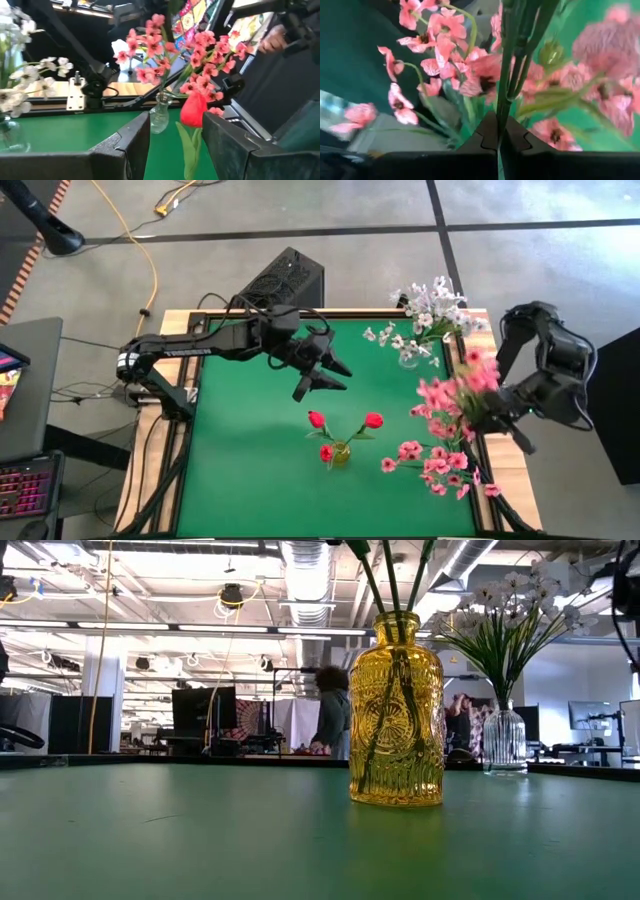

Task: Sort flowers into vase by color
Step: Put the bottom middle pink flowers into the bottom transparent vase

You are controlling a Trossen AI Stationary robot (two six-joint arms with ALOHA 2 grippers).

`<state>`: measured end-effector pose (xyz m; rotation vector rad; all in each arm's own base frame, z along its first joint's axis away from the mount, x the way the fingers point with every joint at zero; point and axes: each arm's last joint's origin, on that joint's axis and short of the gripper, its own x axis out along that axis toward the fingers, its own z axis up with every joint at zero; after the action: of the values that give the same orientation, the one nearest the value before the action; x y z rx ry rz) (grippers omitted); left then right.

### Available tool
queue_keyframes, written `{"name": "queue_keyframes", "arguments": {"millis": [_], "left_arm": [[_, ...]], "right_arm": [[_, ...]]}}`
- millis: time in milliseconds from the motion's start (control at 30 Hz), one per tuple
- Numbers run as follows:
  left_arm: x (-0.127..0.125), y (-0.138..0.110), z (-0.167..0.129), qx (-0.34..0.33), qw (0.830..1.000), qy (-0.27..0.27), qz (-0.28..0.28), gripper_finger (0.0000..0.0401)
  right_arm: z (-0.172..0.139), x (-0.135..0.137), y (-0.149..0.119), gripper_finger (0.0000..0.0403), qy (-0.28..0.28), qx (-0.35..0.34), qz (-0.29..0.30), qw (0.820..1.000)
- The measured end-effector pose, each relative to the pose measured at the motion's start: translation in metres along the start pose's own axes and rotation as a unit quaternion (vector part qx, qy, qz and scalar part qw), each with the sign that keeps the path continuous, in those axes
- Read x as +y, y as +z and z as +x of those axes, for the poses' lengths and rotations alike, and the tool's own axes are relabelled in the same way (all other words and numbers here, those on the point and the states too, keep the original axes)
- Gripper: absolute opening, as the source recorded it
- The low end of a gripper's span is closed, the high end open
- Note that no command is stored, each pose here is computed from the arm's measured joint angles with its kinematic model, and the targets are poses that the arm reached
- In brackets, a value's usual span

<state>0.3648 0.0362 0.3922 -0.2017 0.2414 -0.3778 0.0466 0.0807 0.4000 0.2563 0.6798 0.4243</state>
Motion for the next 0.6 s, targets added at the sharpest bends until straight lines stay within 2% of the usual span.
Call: {"name": "queue_keyframes", "arguments": {"millis": [133, 367, 600], "left_arm": [[0.001, 0.0, 0.0, -0.003, 1.0, 0.016, 0.0, 0.0169], [0.001, 0.0, 0.0, 0.0, 1.0, 0.016, -0.009, 0.0169], [0.001, 0.0, 0.0, 0.0, 1.0, 0.017, -0.013, 0.0169]], "right_arm": [[0.005, 0.003, -0.009, 0.0023, -0.022, -0.029, -0.028, 0.999], [0.028, 0.01, -0.037, 0.0023, -0.048, -0.017, -0.014, 0.999], [0.038, 0.021, -0.046, 0.0023, -0.073, -0.056, 0.01, 0.996]]}}
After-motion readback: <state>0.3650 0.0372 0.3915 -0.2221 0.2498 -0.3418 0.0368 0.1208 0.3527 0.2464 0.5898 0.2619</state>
